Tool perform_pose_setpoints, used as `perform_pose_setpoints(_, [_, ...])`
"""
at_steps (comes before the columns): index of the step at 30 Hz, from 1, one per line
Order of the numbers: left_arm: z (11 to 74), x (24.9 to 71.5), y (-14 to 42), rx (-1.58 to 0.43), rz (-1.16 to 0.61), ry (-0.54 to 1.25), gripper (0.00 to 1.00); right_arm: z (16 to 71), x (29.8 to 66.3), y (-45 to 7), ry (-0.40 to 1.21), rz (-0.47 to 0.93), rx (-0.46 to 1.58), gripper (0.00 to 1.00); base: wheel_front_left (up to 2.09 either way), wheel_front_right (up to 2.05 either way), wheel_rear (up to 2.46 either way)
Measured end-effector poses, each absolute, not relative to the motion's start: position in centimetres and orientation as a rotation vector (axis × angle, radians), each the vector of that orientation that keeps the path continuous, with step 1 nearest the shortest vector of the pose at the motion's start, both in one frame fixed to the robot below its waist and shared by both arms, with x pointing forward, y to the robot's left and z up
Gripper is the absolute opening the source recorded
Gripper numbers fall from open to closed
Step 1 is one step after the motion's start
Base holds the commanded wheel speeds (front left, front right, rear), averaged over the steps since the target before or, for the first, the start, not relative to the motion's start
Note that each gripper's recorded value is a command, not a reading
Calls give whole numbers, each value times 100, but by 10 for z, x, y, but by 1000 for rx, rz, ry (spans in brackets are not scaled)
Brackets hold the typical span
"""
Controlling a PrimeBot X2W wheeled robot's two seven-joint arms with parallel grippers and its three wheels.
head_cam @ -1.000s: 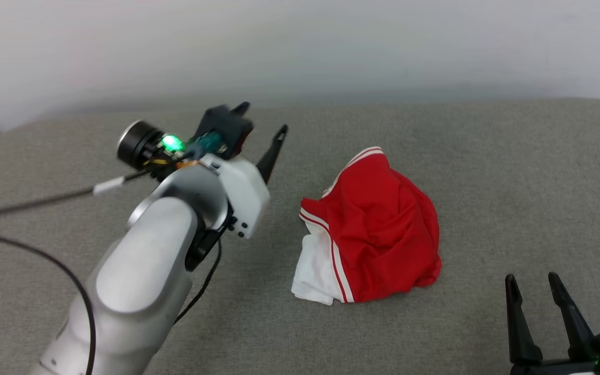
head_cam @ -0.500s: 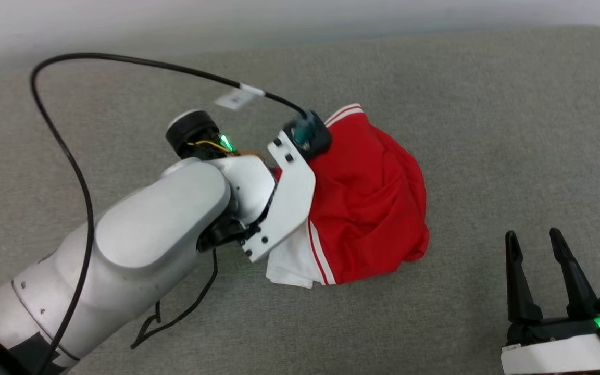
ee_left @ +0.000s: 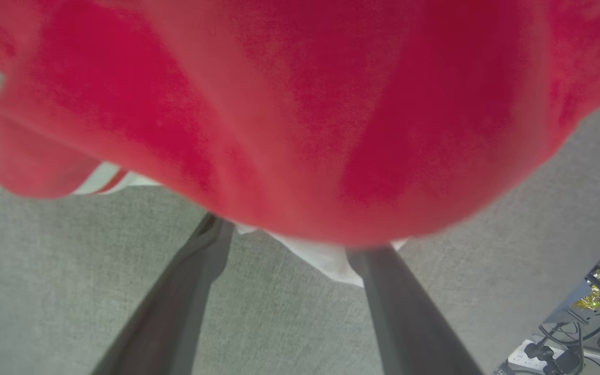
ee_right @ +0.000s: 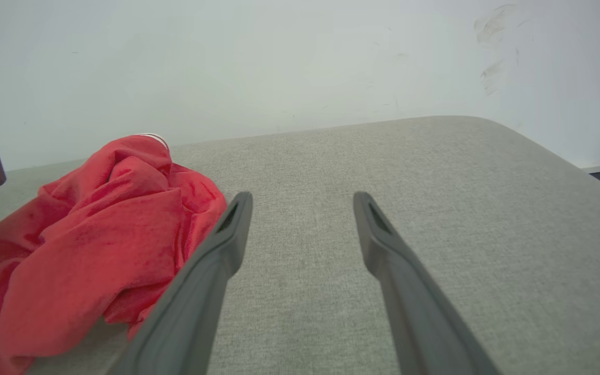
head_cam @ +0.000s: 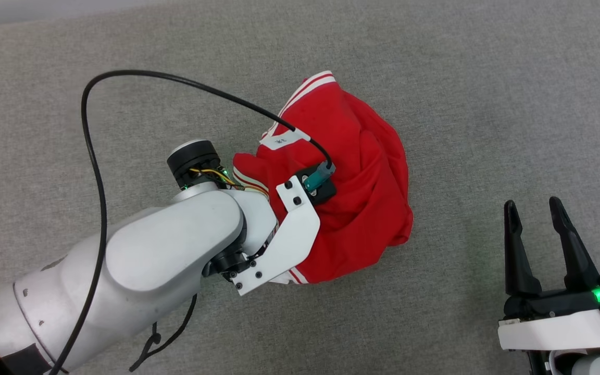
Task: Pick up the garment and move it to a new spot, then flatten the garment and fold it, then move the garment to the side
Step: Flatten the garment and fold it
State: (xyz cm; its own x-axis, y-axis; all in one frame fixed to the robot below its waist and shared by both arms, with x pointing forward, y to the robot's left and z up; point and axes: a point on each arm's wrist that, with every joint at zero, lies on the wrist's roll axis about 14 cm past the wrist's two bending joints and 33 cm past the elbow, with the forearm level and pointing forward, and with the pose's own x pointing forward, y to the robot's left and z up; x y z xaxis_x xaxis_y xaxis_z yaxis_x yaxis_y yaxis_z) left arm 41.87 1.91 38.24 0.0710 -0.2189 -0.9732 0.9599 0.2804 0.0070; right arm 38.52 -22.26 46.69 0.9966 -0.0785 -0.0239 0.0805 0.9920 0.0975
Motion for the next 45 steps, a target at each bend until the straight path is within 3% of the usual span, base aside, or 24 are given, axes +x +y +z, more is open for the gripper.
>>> perform_pose_setpoints(2, [380, 418, 19, 872, -1081, 1137, 100, 466, 387, -224, 23, -83, 96, 100, 0, 0, 0])
perform_pose_setpoints(4, [379, 417, 19, 879, -1086, 1139, 0, 465, 387, -225, 25, -85, 95, 100, 0, 0, 0])
perform_pose_setpoints(9, [384, 411, 17, 870, -1101, 1106, 0, 467, 386, -224, 18, -84, 96, 100, 0, 0, 0])
perform_pose_setpoints(15, [419, 431, 20, 817, -1036, 938, 0, 477, 373, -220, -1, -72, 91, 100, 0, 0, 0])
perform_pose_setpoints(22, [454, 448, 84, 754, -840, 888, 0, 489, 361, -209, -31, -35, 89, 100, 0, 0, 0])
perform_pose_setpoints(32, [422, 404, 208, 600, -540, 1129, 0, 497, 365, -185, -57, 44, 99, 100, 0, 0, 0])
perform_pose_setpoints(37, [387, 371, 229, 519, -499, 1264, 0, 492, 366, -184, -44, 47, 92, 100, 0, 0, 0])
perform_pose_setpoints(40, [382, 369, 229, 474, -483, 1253, 0, 492, 365, -185, -42, 43, 90, 100, 0, 0, 0])
perform_pose_setpoints(41, [382, 370, 228, 463, -477, 1235, 45, 492, 364, -185, -43, 43, 90, 100, 0, 0, 0])
perform_pose_setpoints(42, [383, 372, 226, 449, -473, 1205, 100, 493, 363, -185, -44, 43, 89, 100, 0, 0, 0])
perform_pose_setpoints(45, [397, 384, 217, 416, -474, 1080, 100, 495, 357, -186, -48, 42, 83, 100, 0, 0, 0])
